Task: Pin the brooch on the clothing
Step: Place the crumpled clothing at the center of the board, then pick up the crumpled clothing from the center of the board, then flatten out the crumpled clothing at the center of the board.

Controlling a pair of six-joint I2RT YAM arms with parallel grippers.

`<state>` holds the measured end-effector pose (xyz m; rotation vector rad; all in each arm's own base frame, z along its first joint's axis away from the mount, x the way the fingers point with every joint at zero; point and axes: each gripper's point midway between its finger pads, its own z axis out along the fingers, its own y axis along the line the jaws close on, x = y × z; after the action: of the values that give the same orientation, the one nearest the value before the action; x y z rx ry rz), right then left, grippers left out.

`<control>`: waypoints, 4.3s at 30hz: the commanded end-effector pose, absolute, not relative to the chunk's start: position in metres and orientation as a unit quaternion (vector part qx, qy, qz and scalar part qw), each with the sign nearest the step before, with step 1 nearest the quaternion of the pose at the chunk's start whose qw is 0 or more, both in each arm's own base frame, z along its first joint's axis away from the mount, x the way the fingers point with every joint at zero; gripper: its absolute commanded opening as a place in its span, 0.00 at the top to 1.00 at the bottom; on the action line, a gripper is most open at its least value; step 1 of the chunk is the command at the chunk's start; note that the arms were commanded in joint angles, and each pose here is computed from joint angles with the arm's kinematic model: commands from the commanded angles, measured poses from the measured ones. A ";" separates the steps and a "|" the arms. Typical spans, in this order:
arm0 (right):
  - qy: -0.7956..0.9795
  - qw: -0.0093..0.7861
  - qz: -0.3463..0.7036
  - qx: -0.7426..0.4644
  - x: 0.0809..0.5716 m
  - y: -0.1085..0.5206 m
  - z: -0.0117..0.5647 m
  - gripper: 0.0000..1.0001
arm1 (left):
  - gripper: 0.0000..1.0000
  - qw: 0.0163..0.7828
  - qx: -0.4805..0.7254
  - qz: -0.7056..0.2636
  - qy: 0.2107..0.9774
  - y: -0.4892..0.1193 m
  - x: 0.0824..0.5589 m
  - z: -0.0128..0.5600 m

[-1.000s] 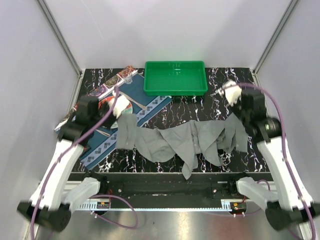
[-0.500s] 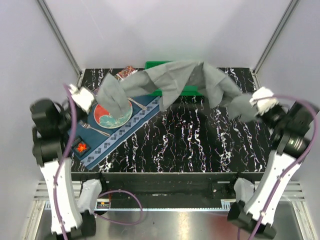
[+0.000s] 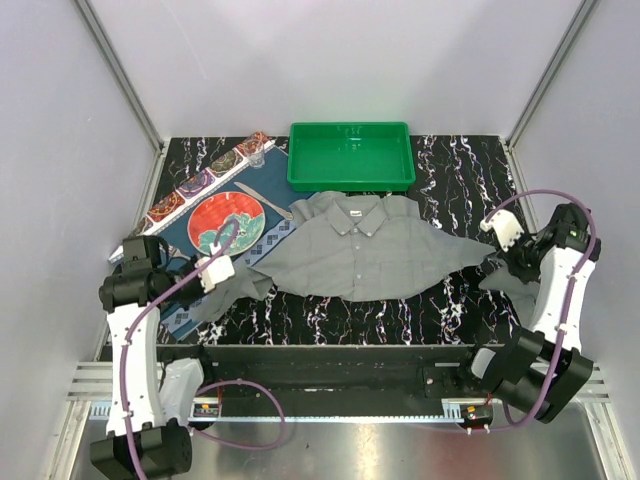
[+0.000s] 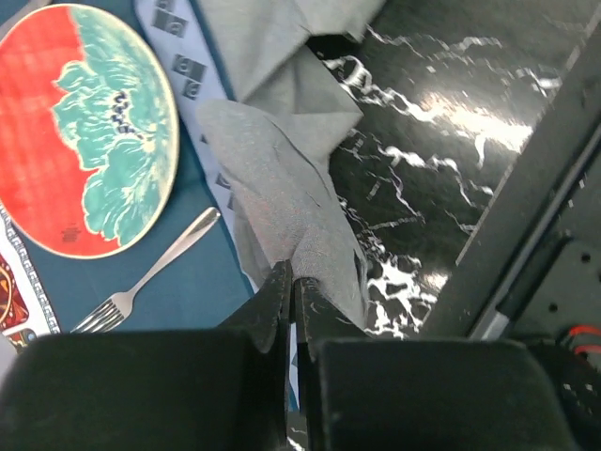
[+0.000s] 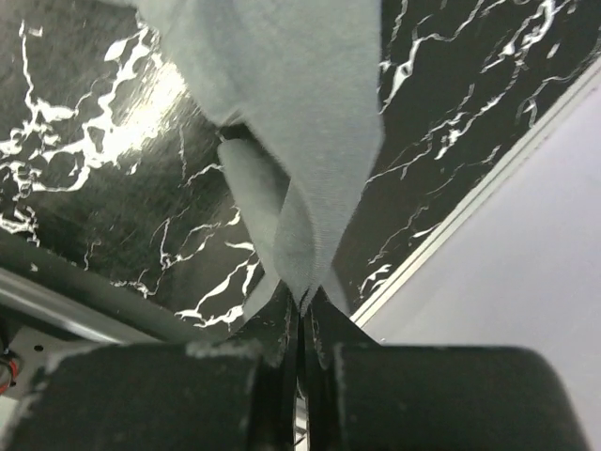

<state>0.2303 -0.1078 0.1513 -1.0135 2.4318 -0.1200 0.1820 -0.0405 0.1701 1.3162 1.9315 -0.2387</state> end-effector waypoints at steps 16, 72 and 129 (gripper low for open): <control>0.890 0.172 -0.030 -0.421 0.185 -0.107 0.164 0.60 | 0.99 0.294 0.682 -0.174 0.647 -0.093 0.113 0.161; 0.911 0.116 0.236 -0.318 0.424 0.064 0.040 0.72 | 0.44 0.203 0.383 -0.242 0.868 -0.205 0.387 0.053; 0.611 0.761 -0.030 -0.216 0.253 0.037 0.622 1.00 | 1.00 0.766 0.340 -0.248 0.486 -0.179 0.196 0.613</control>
<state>0.1530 0.0705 0.6496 -0.6104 1.1406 0.0293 0.1458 -0.1687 0.6226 0.8400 0.9401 -0.5419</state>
